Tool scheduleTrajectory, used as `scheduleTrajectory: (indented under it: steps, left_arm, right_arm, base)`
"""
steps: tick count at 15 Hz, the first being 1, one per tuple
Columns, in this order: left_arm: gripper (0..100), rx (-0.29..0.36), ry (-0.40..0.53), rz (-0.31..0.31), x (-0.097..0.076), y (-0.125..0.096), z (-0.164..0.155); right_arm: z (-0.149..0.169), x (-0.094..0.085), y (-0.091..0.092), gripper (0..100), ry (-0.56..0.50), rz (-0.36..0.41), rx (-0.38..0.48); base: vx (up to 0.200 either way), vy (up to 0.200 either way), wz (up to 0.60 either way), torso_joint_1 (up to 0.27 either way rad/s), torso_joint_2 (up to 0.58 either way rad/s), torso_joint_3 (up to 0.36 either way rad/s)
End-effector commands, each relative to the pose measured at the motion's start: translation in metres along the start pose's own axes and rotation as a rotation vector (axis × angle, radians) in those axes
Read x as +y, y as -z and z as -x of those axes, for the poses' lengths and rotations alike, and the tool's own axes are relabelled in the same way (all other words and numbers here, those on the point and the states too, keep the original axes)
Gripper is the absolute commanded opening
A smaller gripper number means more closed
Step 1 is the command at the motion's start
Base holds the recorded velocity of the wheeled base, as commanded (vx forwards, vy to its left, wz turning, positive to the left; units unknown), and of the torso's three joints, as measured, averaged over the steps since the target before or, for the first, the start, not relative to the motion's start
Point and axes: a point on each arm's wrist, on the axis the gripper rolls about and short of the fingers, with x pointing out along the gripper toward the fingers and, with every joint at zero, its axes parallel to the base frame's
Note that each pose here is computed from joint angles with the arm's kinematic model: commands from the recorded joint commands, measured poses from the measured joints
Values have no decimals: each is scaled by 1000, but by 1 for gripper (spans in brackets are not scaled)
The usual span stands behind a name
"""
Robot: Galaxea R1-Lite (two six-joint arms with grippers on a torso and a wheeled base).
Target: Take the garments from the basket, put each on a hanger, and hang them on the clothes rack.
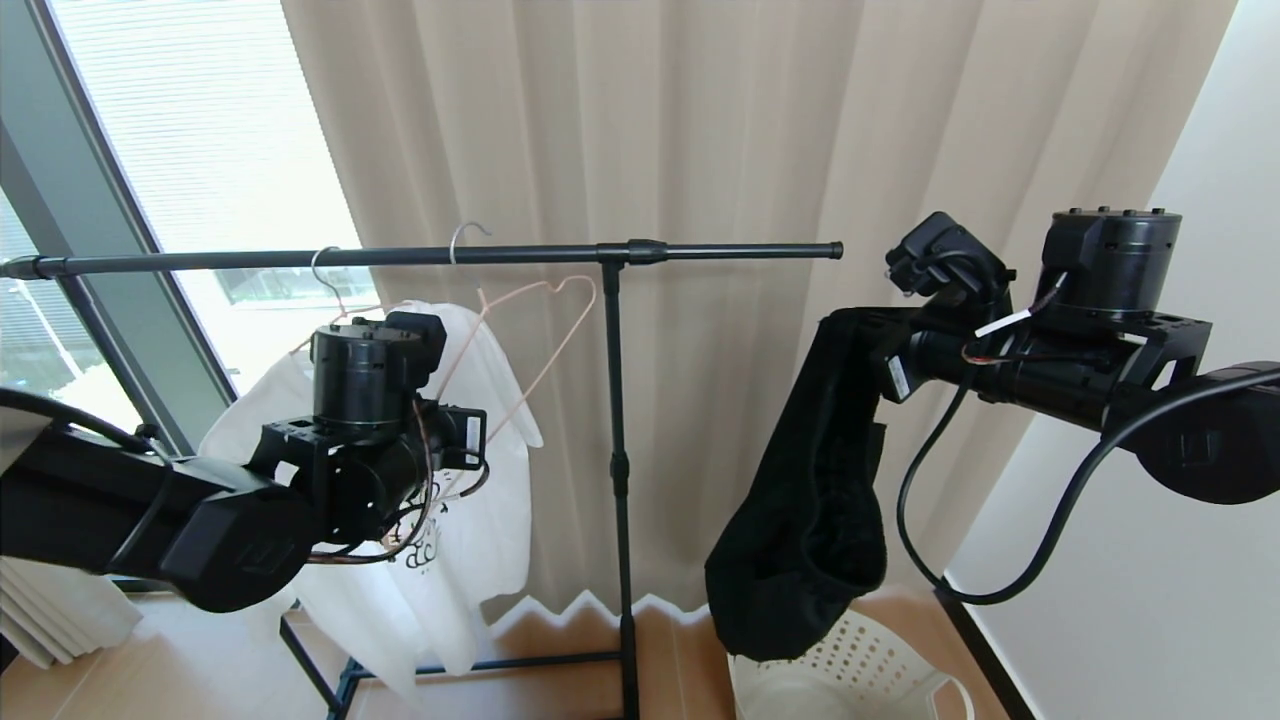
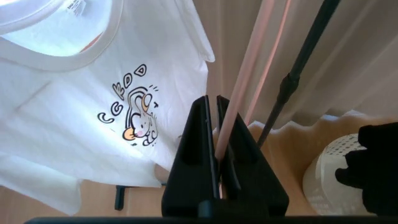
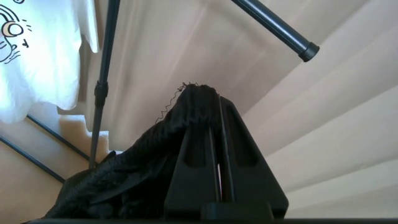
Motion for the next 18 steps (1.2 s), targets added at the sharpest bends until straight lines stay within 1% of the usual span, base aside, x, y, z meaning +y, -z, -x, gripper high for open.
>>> scheduleTrajectory:
  steps: [1, 3, 6, 7, 8, 9, 10, 11, 13, 14, 15, 16, 17, 18]
  left_arm:
    - [0, -2, 1, -6, 7, 2, 15]
    - [0, 18, 0, -14, 11, 10, 23]
    - [0, 44, 15, -31, 19, 26, 48]
    - [0, 45, 30, -34, 22, 29, 57]
    - [0, 46, 57, -36, 24, 32, 64]
    - [0, 51, 111, -40, 25, 38, 75]
    - [0, 66, 152, -46, 27, 45, 81]
    - [0, 70, 162, -48, 28, 47, 83]
    - [0, 89, 212, -54, 29, 55, 90]
    - [0, 95, 276, -77, 28, 61, 98]
    - [0, 85, 314, -107, 29, 62, 103]
    - [0, 77, 342, -124, 28, 63, 106]
    - [0, 62, 385, -142, 25, 63, 114]
    - [0, 59, 403, -150, 23, 64, 116]
  right_arm:
    - [0, 0, 0, 0, -1, 0, 1]
    - [0, 1, 1, 0, -3, 0, 1]
    - [0, 2, 1, 0, -8, 2, 4]
    - [0, 8, -2, 0, -13, 8, -1]
    - [0, 9, -3, 0, 16, 9, 13]
    - [-1, 12, -4, 0, 77, 13, 39]
    - [-2, 19, -7, 0, 97, 18, 52]
    - [-2, 21, -8, 0, 105, 20, 54]
    - [-1, 31, -12, 0, 143, 26, 71]
    - [-2, 39, -14, 0, 210, 32, 105]
    - [-7, 44, -13, 0, 248, 37, 133]
    - [-9, 45, -13, 0, 273, 38, 144]
    - [-14, 47, -11, 0, 326, 38, 159]
    - [-18, 50, -11, 0, 361, 37, 163]
  base:
    - [0, 0, 0, 0, 0, 0]
    - [0, 0, 0, 0, 0, 0]
    - [0, 0, 0, 0, 0, 0]
    - [0, 0, 0, 0, 0, 0]
    - [0, 0, 0, 0, 0, 0]
    - [0, 0, 0, 0, 0, 0]
    - [0, 0, 0, 0, 0, 0]
    - [0, 0, 0, 0, 0, 0]
    - [0, 0, 0, 0, 0, 0]
    - [0, 0, 0, 0, 0, 0]
    - [0, 0, 0, 0, 0, 0]
    - [0, 0, 0, 0, 0, 0]
    - [0, 0, 0, 0, 0, 0]
    - [0, 0, 0, 0, 0, 0]
